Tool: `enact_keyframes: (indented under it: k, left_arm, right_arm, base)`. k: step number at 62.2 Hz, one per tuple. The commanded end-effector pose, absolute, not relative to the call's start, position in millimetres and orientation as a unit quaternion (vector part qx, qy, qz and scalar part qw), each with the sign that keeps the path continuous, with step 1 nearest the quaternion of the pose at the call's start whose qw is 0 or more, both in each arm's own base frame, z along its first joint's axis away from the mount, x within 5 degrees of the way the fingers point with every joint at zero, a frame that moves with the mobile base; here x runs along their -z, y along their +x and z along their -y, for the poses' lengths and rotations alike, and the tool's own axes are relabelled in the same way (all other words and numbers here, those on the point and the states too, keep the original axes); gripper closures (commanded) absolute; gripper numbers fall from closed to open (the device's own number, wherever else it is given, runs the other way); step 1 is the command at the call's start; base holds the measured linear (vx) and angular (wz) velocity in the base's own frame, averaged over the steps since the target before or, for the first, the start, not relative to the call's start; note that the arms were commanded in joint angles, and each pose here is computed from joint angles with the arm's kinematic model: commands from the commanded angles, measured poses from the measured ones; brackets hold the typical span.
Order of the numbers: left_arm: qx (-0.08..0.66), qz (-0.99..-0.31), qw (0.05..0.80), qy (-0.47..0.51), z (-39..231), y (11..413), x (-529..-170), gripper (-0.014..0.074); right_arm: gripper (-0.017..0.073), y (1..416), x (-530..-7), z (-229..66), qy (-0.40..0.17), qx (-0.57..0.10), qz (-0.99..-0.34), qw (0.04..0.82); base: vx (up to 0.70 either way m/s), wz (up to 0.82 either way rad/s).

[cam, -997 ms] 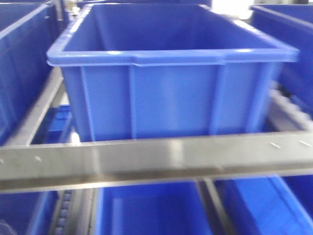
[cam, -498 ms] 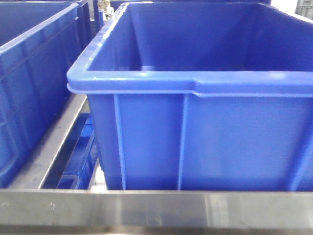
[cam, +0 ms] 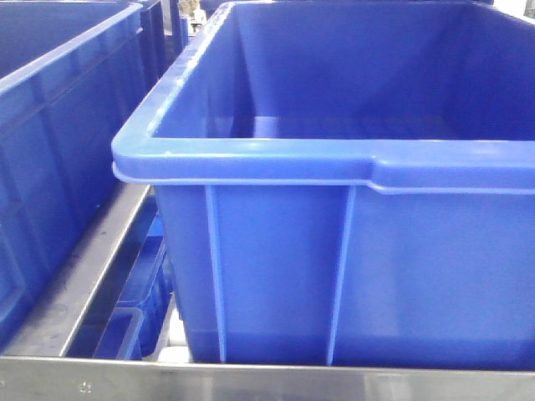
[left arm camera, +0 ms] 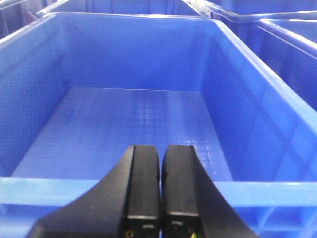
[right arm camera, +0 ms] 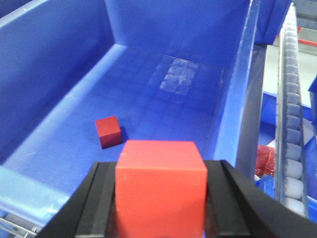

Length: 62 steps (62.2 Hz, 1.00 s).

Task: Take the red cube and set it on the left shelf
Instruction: 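Lower the right gripper with the red cube into the blue crate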

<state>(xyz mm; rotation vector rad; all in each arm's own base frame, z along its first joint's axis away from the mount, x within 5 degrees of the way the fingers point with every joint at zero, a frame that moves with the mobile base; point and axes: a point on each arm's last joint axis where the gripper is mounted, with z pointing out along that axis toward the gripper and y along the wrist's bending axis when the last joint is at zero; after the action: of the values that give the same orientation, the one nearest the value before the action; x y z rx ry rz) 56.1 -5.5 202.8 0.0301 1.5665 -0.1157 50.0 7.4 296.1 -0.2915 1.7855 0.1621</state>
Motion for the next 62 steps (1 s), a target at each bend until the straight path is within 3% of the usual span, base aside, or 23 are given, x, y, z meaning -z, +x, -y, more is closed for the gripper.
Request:
enact_keyframes:
  k: [1,50,62]
  left_arm:
    - [0.055,-0.679,0.732,0.009,4.9,56.0,-203.1,0.0492]
    - [0.055,-0.679,0.732,0.009,4.9,56.0,-203.1,0.0493]
    - [0.055,-0.679,0.732,0.009,4.9,56.0,-203.1,0.0492]
  right_arm:
    - [0.0436,50.9,-311.4,-8.7,-0.134,-0.071,-0.743,0.651]
    - [0.0436,50.9,-311.5,-8.7,-0.134,-0.070,-0.743,0.652]
    - [0.0457,52.4,-340.2,-9.2,-0.133,-0.071,-0.723,0.674]
  base:
    - [0.00,0.00]
    - [0.00,0.00]
    - [0.00,0.00]
